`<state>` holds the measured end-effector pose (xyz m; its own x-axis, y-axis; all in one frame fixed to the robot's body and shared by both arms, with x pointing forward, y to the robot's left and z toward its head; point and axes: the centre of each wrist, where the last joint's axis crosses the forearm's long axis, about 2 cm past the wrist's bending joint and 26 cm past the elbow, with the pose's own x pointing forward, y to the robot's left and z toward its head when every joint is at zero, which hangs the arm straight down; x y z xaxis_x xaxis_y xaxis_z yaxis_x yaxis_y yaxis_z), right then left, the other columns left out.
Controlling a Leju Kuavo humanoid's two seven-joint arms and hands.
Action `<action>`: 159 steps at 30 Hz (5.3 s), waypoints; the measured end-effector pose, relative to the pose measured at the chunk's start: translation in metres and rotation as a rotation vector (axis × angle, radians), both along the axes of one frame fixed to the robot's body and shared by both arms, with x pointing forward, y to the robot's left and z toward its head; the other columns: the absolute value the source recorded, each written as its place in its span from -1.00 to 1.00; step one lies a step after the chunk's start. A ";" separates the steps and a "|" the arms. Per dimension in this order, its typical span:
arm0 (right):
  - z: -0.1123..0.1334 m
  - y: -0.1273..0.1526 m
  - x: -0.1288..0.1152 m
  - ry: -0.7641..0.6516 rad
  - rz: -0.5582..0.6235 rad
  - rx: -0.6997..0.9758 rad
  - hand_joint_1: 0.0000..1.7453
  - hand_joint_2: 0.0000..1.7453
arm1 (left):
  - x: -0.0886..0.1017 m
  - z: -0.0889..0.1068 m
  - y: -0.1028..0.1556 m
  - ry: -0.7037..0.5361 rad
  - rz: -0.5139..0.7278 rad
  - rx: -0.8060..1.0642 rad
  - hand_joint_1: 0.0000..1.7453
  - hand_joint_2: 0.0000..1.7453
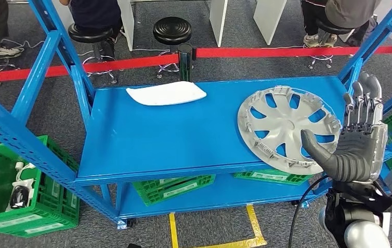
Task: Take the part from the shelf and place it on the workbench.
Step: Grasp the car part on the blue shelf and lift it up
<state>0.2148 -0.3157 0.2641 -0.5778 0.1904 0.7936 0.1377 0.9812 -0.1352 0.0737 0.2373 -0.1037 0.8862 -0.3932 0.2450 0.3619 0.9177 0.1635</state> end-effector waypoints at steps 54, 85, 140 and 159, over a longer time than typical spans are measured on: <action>-0.031 -0.098 0.075 0.915 -0.324 -1.289 -1.00 1.00 | 0.007 0.002 -0.007 0.019 -0.140 -0.002 -1.00 -1.00; -0.052 -0.080 0.082 0.876 -0.205 -1.247 -1.00 1.00 | 0.009 0.001 0.001 -0.001 -0.045 0.033 -1.00 -1.00; -0.096 -0.067 0.079 1.234 -0.073 -1.459 -1.00 1.00 | 0.001 0.001 -0.013 0.071 -0.055 -0.011 -1.00 -1.00; -0.095 -0.072 0.088 1.238 -0.129 -1.575 -1.00 1.00 | 0.001 0.002 -0.013 0.070 -0.060 -0.011 -1.00 -1.00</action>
<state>0.3026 -0.3877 0.1692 0.1185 0.9735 -0.1957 -0.6413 -0.0755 -0.7636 0.0751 0.2241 -0.1022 0.8761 -0.4440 0.1880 0.4267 0.8955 0.1265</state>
